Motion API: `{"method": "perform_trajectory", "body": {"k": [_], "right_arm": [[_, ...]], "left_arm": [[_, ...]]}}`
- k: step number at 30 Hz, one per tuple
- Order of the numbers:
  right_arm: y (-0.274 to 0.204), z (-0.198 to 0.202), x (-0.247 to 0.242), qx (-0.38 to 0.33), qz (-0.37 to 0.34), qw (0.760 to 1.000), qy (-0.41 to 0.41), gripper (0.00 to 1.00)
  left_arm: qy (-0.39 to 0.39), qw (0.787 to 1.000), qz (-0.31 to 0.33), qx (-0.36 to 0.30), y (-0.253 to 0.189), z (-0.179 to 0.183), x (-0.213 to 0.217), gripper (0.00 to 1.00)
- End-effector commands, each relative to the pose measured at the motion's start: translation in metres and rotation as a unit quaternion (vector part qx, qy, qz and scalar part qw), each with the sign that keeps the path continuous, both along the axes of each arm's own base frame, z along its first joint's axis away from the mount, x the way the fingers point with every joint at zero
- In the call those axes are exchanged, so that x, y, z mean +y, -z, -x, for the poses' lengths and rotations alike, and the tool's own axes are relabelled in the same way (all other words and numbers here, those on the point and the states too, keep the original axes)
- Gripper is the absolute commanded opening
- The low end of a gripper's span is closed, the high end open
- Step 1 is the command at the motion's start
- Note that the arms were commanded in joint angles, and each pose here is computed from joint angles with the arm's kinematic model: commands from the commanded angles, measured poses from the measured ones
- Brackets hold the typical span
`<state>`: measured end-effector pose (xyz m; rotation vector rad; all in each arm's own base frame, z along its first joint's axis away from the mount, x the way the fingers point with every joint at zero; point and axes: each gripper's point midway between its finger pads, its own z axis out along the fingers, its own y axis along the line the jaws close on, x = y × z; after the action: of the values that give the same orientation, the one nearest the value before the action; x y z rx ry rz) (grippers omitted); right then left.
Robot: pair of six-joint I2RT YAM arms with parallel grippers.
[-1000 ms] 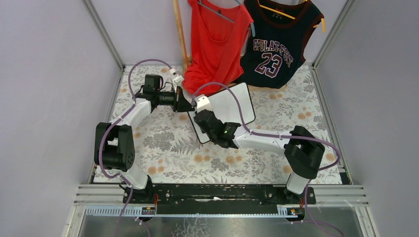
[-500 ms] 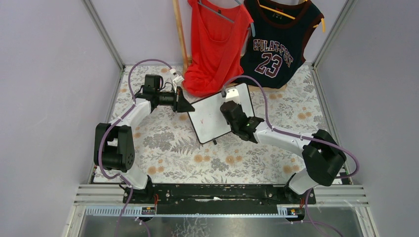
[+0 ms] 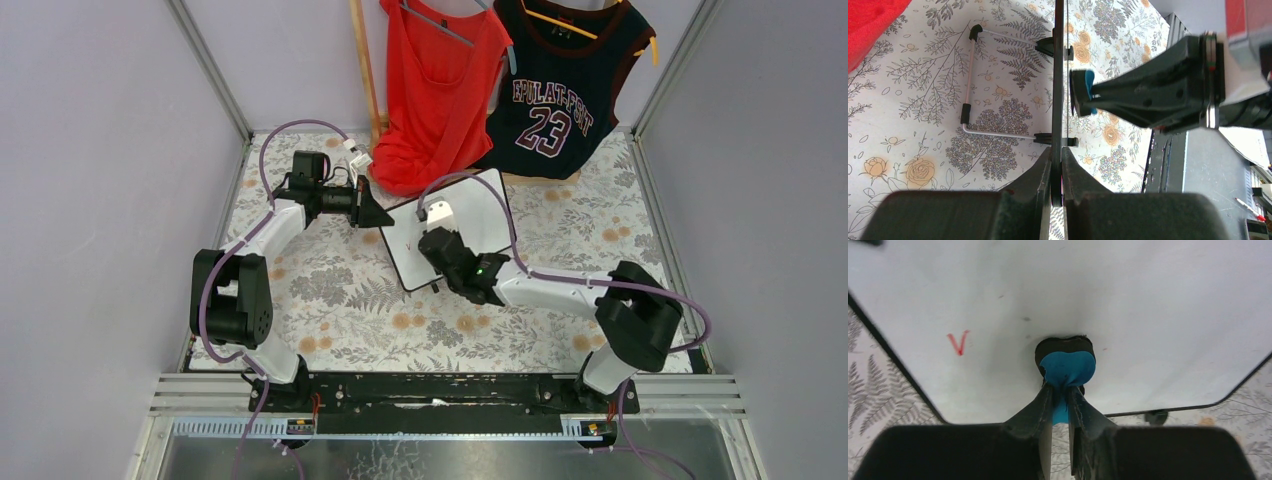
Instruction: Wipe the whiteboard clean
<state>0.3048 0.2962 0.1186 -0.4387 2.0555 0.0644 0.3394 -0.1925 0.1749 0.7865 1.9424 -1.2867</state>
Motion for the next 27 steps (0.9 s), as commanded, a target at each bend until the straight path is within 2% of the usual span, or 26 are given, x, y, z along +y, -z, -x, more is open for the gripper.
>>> {"method": "perform_trajectory", "body": {"k": [1, 9, 17, 22, 27], "right_arm": [[-0.017, 0.002, 0.029, -0.016, -0.051, 0.999, -0.003, 0.0], [0.002, -0.019, -0.016, -0.004, -0.029, 0.998, 0.056, 0.0], [-0.004, -0.038, -0.067, -0.013, -0.011, 0.995, 0.1, 0.0], [-0.013, -0.039, -0.063, -0.015, -0.022, 0.995, 0.093, 0.0], [-0.02, -0.033, -0.033, -0.001, -0.068, 0.996, 0.056, 0.0]], "left_arm": [[0.002, 1.0, -0.017, -0.007, 0.003, 0.003, -0.001, 0.0], [0.003, 1.0, -0.018, -0.008, 0.004, 0.004, 0.0, 0.0], [0.003, 1.0, -0.022, -0.006, 0.008, 0.006, 0.001, 0.0], [0.004, 1.0, -0.022, -0.002, 0.01, 0.006, 0.0, 0.0], [0.004, 1.0, -0.021, -0.002, 0.01, 0.006, 0.0, 0.0]]}}
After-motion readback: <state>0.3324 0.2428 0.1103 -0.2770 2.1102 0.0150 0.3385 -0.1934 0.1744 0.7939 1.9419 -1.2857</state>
